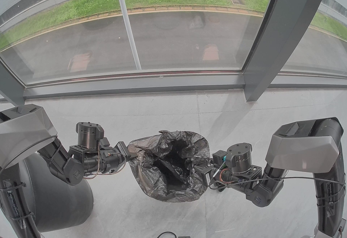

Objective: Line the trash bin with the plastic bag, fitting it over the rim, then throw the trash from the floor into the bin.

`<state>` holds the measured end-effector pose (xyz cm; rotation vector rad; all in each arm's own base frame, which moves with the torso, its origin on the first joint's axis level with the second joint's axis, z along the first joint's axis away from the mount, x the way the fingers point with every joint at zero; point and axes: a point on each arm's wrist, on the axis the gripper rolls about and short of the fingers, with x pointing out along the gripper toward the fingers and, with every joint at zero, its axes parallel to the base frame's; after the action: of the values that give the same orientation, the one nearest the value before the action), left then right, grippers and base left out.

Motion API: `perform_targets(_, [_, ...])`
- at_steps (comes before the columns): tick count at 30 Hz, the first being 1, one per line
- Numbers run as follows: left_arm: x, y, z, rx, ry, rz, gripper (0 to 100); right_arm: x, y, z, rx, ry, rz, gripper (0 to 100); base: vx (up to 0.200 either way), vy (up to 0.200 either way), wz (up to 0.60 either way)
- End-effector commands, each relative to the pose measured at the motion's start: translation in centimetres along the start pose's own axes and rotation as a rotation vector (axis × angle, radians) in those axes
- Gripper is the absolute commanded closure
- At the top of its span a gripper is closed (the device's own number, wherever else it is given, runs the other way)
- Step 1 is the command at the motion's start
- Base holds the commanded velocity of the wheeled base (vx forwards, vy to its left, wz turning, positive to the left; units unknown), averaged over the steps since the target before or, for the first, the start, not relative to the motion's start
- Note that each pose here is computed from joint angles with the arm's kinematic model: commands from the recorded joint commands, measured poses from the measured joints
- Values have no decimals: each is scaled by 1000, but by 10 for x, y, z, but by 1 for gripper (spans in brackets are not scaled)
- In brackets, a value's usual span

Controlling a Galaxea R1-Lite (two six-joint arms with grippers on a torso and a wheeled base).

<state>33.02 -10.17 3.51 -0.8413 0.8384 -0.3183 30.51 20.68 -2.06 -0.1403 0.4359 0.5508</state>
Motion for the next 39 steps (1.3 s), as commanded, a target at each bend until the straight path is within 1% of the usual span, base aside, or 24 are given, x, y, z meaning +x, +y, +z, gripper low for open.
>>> perform_targets(1, [1, 2, 1, -3, -1, 2, 100, 0, 0, 2, 2, -7, 0, 0, 0, 0, 0])
perform_targets(10, [0, 1, 1, -1, 1, -2, 100, -18, 1, 25, 3, -58, 5, 0, 0, 0, 0])
perform_targets(16, [0, 2, 1, -3, 2, -1, 100, -19, 7, 24, -3, -40, 12, 0, 0, 0, 0])
perform_targets(21, [0, 1, 0, -3, 3, -2, 100, -17, 8, 24, -5, -42, -26, 0, 0, 0, 0])
perform_targets(25, [0, 1, 0, -2, 4, -2, 100, -16, 8, 27, -6, -53, -33, 0, 0, 0, 0])
perform_targets(29, [0, 1, 0, -2, 4, -2, 100, -9, 8, 34, -8, -54, -103, 0, 0, 0, 0])
perform_targets(31, [0, 1, 0, -2, 4, -2, 100, -10, 9, 34, -11, -47, -114, 0, 0, 0, 0])
perform_targets(35, [-1, 1, 0, -3, 4, 0, 100, -20, 14, 32, -25, -23, -103, 0, 0, 0, 0])
perform_targets(37, [0, 1, 0, -3, 5, -1, 100, -26, 17, 35, -23, -27, -82, 0, 0, 0, 0])
perform_targets(38, [0, 1, 0, -3, 5, -1, 100, -30, 23, 35, -22, -21, -54, 0, 0, 0, 0])
perform_targets(39, [0, 1, 0, -3, 5, -1, 100, -30, 23, 35, -22, -21, -54, 0, 0, 0, 0])
